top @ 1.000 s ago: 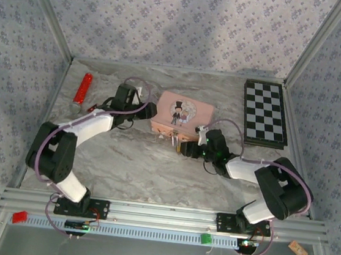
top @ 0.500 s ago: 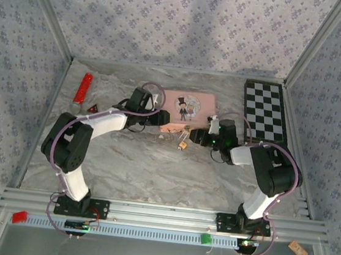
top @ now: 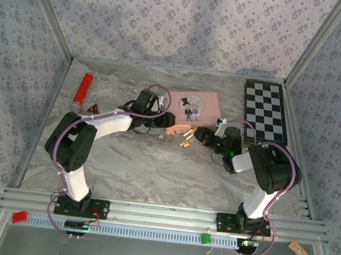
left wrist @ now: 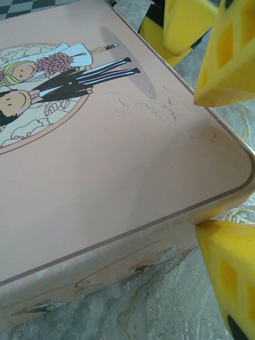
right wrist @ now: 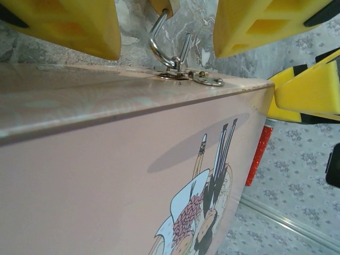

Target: Unlock the padlock with the key

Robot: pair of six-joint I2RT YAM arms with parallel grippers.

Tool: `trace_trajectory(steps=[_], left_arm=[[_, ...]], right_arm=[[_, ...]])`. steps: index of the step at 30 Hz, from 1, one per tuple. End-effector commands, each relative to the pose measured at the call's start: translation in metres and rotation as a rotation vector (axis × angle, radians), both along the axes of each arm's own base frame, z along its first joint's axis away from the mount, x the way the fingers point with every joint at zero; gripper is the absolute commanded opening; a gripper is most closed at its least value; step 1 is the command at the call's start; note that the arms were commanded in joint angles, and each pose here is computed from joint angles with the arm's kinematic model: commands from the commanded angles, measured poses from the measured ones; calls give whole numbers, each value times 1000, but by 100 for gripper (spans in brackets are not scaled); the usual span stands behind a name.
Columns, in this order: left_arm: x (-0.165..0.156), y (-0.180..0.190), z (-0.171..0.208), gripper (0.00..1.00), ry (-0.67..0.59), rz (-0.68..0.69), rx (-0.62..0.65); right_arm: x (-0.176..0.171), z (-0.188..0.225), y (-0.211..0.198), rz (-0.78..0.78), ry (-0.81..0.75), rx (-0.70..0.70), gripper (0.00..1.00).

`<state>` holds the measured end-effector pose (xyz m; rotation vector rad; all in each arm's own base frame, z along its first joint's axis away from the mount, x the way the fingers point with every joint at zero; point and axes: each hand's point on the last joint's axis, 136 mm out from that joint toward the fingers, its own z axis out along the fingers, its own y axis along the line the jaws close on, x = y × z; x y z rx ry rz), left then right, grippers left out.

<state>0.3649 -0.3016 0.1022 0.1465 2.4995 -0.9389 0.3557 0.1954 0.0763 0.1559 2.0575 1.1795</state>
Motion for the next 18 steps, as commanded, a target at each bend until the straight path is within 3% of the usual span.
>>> trace_trajectory(steps=[1, 18], left_arm=[[5, 0, 13, 58, -29, 33, -23], [8, 7, 11, 58, -14, 68, -16]], right_arm=[[4, 7, 2, -23, -30, 73, 46], [-9, -14, 13, 20, -3, 115, 39]])
